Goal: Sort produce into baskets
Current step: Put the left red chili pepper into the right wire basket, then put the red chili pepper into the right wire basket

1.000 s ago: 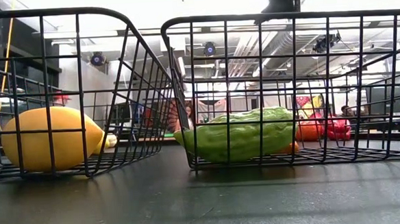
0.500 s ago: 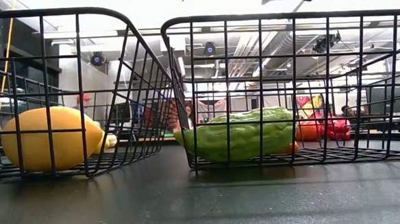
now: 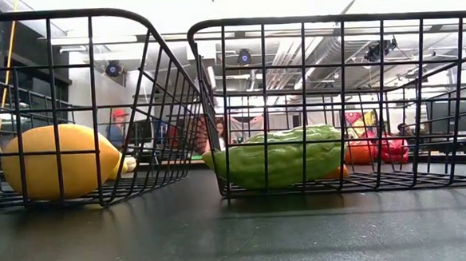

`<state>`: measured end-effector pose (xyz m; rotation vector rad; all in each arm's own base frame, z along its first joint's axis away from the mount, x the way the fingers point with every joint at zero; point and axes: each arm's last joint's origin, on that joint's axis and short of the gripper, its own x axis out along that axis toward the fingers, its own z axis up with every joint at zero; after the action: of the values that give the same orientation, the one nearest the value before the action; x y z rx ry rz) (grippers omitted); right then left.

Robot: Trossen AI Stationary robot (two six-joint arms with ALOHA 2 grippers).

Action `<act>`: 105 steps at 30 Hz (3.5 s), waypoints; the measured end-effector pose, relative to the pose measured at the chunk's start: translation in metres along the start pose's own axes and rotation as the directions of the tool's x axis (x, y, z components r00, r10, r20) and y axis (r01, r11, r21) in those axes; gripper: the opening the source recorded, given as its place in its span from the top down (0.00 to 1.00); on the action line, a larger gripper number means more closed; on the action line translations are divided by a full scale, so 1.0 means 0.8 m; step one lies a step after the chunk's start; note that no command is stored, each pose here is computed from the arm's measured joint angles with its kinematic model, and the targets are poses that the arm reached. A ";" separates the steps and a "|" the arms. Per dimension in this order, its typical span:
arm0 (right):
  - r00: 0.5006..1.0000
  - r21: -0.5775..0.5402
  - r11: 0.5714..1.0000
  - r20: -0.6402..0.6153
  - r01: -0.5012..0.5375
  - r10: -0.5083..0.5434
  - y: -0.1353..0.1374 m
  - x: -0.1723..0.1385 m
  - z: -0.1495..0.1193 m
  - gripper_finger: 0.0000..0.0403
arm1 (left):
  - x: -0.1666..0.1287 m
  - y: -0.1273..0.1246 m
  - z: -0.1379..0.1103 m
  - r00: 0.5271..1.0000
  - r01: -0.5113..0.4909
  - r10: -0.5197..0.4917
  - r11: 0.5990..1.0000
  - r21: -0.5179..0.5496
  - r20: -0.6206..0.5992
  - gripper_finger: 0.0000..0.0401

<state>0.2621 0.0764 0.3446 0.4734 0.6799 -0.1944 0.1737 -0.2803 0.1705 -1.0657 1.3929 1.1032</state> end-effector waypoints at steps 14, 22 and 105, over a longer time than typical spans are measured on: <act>1.000 -0.035 0.999 -0.017 -0.012 0.012 0.000 0.000 -0.001 0.14 | 0.011 -0.028 0.026 0.999 -0.007 0.009 0.999 -0.044 0.047 0.40; 1.000 -0.041 0.999 -0.018 -0.011 0.011 0.000 0.000 -0.001 0.14 | 0.008 -0.021 0.015 0.999 0.012 -0.013 0.999 0.036 0.031 0.72; 0.789 0.202 0.932 -0.602 0.300 -0.123 -0.001 -0.129 -0.157 0.14 | -0.298 -0.041 0.294 0.064 0.497 -0.894 0.414 0.762 0.444 0.30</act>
<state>0.1129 0.1378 0.3260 0.7508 1.3286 -0.3755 0.2703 -0.0452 0.3909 -0.5588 0.0839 0.3075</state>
